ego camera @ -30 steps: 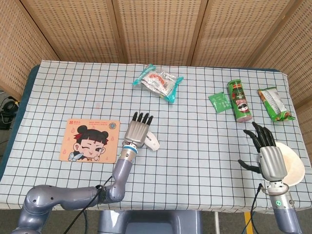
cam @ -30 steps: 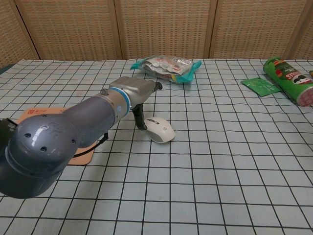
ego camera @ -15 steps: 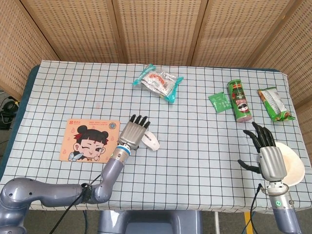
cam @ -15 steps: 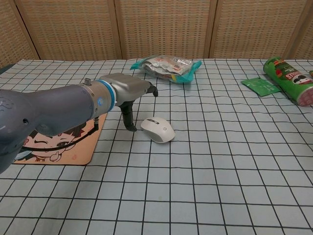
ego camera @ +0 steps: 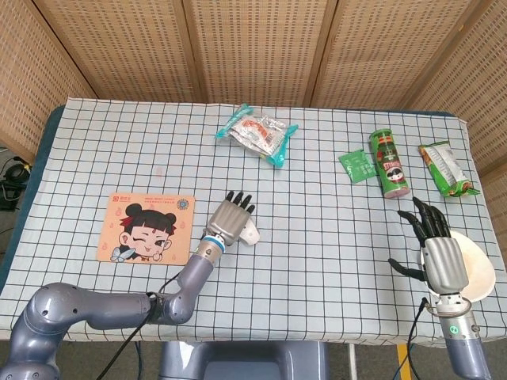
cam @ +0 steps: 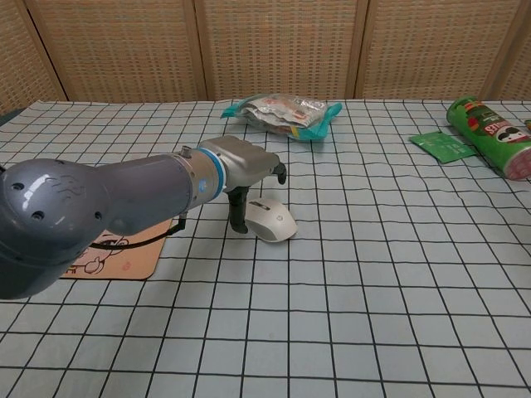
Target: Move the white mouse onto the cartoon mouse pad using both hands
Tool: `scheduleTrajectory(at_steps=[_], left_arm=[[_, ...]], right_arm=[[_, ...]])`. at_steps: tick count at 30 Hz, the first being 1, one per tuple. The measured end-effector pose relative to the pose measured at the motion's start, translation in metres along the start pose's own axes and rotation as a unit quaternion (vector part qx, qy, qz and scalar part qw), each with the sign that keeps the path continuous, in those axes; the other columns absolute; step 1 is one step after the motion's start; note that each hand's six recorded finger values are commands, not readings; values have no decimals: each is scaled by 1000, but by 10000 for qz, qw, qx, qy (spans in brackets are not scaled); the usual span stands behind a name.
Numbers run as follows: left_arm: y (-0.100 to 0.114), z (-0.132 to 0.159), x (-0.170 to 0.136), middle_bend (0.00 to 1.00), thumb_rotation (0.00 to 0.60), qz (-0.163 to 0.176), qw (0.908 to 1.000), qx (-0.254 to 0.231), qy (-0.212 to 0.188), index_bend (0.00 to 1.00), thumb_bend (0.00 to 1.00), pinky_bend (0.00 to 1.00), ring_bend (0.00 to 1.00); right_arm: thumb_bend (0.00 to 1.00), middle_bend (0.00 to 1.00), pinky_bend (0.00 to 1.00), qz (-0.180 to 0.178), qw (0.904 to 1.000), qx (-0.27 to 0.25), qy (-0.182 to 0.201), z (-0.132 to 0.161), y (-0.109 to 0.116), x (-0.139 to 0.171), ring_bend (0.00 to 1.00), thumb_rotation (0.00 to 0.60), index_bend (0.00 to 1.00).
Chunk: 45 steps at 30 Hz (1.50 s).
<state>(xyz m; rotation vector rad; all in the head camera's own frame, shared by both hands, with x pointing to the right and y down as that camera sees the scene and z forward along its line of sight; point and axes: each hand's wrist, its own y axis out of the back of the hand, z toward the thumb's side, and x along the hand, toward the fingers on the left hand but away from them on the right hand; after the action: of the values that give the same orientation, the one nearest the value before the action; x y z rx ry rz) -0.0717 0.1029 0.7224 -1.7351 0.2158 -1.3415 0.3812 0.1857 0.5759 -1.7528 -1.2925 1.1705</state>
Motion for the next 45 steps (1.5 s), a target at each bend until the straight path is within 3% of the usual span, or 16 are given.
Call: scheduleTrajectory(at_steps=[10, 14, 19, 22, 31, 37, 45], left_arm=[[-6, 17, 8, 37, 600, -114, 9998, 69, -115, 171, 215, 81, 30], [-7, 21, 9, 115, 600, -109, 9998, 114, -156, 273, 230, 101, 59], [-4, 19, 9, 240, 600, 22, 9998, 123, -158, 435, 397, 143, 128], [0, 16, 8, 278, 600, 147, 9996, 144, -173, 488, 445, 159, 153], [8, -15, 0, 296, 600, 545, 9966, 491, -362, 519, 448, 175, 170], [10, -42, -14, 296, 600, 873, 9893, 909, -729, 525, 447, 175, 170], [-12, -86, -49, 296, 600, 1112, 9771, 1116, -1433, 524, 448, 175, 170]], right_arm=[[168, 0, 0, -21, 10000, -28, -16, -1, 3, 0, 0, 600, 219], [168, 0, 0, -43, 10000, -35, -19, -1, 4, 0, 0, 600, 221], [168, 0, 0, -55, 10000, -37, -17, -2, 4, -1, 0, 600, 221], [168, 0, 0, -39, 10000, -28, -25, -2, 3, -1, 0, 600, 221], [168, 0, 0, -38, 10000, 29, -44, -3, 2, -1, 0, 600, 221], [168, 0, 0, -45, 10000, 21, -85, -4, 3, -1, 0, 600, 221], [167, 0, 0, -82, 9999, 113, -100, -3, 5, 0, 0, 600, 221]])
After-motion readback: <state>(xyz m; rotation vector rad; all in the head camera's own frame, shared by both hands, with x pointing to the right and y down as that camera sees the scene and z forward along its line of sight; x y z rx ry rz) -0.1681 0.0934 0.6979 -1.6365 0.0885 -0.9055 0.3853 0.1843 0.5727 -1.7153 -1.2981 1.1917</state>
